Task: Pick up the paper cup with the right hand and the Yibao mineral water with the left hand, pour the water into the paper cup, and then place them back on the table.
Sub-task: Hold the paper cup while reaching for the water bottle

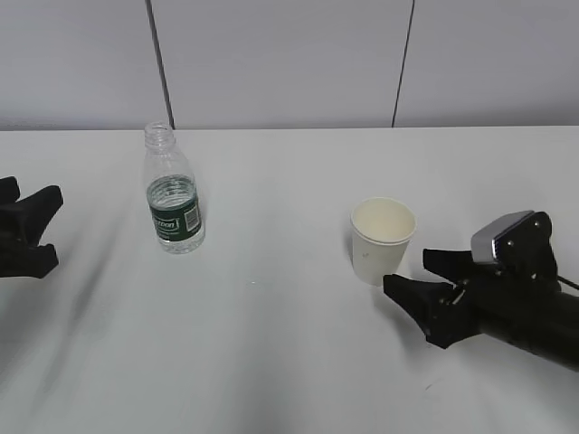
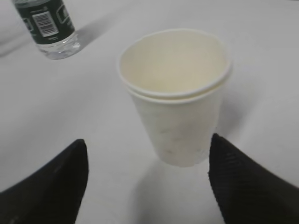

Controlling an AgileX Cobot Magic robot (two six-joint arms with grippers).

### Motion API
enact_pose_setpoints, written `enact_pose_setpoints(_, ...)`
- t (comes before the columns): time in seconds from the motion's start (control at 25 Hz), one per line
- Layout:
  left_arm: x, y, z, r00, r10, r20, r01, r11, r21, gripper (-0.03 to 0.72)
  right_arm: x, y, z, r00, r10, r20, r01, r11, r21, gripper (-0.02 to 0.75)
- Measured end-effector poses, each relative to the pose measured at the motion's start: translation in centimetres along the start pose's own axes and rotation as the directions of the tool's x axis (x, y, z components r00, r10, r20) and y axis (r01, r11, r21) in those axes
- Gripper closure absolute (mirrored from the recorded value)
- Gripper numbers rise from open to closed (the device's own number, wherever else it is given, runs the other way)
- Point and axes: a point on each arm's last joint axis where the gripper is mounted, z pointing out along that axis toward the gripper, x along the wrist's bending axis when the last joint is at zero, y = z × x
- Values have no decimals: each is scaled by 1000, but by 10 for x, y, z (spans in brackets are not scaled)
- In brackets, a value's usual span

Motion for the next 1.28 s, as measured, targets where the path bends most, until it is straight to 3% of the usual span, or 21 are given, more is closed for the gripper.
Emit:
enact_pose_setpoints(0.28, 0, 0, 0, 1000, 0, 0, 0, 1000, 0, 346, -3, -4, 5, 1000, 10, 4, -10, 1000, 11, 226)
enact_pose_setpoints(0.8, 0, 0, 0, 1000, 0, 0, 0, 1000, 0, 346, -9, -4, 5, 997, 43, 72, -43, 999, 3, 237)
enact_pose_setpoints(1.08, 0, 0, 0, 1000, 0, 0, 0, 1000, 0, 346, -11, -3, 5, 995, 49, 91, -49, 999, -4, 100)
enact_pose_setpoints(1.28, 0, 0, 0, 1000, 0, 0, 0, 1000, 0, 346, -14, 1, 10, 995, 41, 93, -39, 999, -24, 79)
